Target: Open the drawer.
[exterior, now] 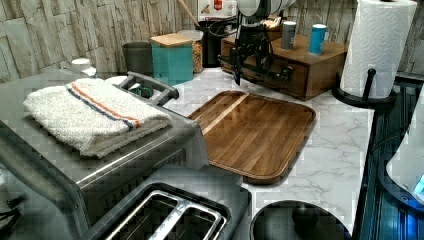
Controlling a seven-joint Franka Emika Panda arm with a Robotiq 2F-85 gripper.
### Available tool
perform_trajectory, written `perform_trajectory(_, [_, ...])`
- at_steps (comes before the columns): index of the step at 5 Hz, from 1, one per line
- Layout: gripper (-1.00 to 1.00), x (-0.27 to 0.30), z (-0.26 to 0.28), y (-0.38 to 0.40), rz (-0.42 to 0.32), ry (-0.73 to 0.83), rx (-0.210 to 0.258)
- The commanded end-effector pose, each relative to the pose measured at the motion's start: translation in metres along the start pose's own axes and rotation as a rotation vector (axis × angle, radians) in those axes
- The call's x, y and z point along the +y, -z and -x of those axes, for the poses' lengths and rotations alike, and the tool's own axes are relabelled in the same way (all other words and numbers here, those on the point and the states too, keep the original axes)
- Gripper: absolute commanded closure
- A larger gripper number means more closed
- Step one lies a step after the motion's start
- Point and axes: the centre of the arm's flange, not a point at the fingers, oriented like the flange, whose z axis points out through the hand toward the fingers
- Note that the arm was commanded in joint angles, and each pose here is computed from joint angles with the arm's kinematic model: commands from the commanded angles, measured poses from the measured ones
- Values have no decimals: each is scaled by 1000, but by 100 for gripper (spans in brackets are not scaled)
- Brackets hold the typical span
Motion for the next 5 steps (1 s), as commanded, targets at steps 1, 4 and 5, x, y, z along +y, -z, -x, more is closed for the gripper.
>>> perform_trajectory(1, [-100, -41, -7, 30, -98, 99, 46])
perform_trajectory(4, [-100, -190, 25, 72, -153, 125, -5])
perform_trajectory(5, [-100, -228, 34, 70, -202, 147, 29])
